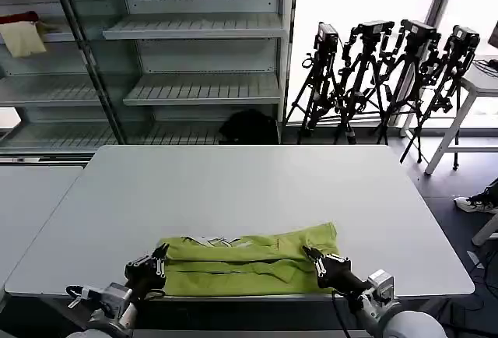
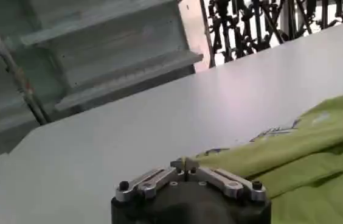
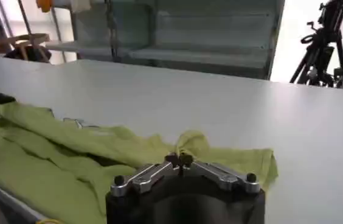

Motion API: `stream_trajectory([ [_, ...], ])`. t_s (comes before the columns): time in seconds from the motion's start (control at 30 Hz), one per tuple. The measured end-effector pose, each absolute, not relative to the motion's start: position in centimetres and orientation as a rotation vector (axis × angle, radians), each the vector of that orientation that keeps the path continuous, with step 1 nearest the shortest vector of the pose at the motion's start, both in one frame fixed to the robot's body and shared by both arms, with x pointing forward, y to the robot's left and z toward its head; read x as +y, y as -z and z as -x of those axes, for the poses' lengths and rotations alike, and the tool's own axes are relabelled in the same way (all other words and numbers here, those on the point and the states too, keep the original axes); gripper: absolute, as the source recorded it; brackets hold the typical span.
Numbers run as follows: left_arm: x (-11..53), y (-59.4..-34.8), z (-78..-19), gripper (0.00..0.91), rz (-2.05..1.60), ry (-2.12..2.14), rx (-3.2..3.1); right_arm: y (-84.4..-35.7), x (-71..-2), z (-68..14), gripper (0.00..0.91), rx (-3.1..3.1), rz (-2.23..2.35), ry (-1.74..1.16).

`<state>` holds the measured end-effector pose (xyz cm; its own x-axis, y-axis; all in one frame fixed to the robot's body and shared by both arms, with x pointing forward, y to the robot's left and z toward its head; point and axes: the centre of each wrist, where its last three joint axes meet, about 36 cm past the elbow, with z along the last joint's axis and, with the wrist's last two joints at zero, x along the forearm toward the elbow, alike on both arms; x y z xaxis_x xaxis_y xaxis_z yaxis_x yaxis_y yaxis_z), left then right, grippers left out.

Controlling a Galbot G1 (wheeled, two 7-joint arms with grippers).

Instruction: Fold and organize the clothes.

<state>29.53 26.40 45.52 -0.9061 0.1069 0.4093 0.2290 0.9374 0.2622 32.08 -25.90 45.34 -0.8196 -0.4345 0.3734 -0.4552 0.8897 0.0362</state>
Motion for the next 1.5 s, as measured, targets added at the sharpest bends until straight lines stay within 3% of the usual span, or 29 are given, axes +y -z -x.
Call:
stream_trajectory([
  [0.53, 25.9, -44.6, -29.4, 0.03, 0.241, 0.423, -2.683, -44.2, -23.2, -30.3, 0.02, -2.763, -0.289, -0.004],
  [0.57, 25.9, -44.6, -29.4, 0.03, 0.241, 0.425, -2.682, -44.1, -23.0, -30.3, 0.111, -2.77, -0.257, -0.004],
  [0.6, 25.9, -44.6, -29.3, 0.03, 0.241, 0.426, -2.681, -44.1, -22.8, -30.3, 0.322, -2.774, -0.225, -0.003],
  [0.63, 25.9, -44.5, -29.3, 0.03, 0.242, 0.428, -2.68, -44.1, -22.6, -30.2, 0.322, -2.777, -0.192, -0.001],
  [0.67, 25.9, -44.5, -29.3, 0.03, 0.242, 0.429, -2.679, -44.1, -22.5, -30.1, 0.907, -2.781, -0.162, -0.002],
  [0.73, 25.9, -44.5, -29.2, 0.05, 0.241, 0.434, -2.678, -43.9, -22.2, -29.9, 0.907, -2.785, -0.1, -0.002],
  [0.77, 25.8, -44.4, -29.2, 0.453, 0.24, 0.436, -2.678, -43.9, -22.0, -29.8, 0.907, -2.789, -0.075, -0.001],
  [0.83, 25.9, -44.5, -29.2, 0.856, 0.235, 0.442, -2.677, -44.0, -21.6, -29.7, 0.907, -2.797, -0.022, 0.001],
  [0.87, 25.9, -44.5, -29.2, 0.907, 0.233, 0.444, -2.676, -44.0, -21.4, -29.6, 0.907, -2.802, 0.004, 0.004],
  [1.5, 26.1, -46.7, -27.9, 0.907, 0.181, 0.494, -2.673, -46.7, -21.0, -28.0, 0.907, -2.875, 0.166, -0.009],
])
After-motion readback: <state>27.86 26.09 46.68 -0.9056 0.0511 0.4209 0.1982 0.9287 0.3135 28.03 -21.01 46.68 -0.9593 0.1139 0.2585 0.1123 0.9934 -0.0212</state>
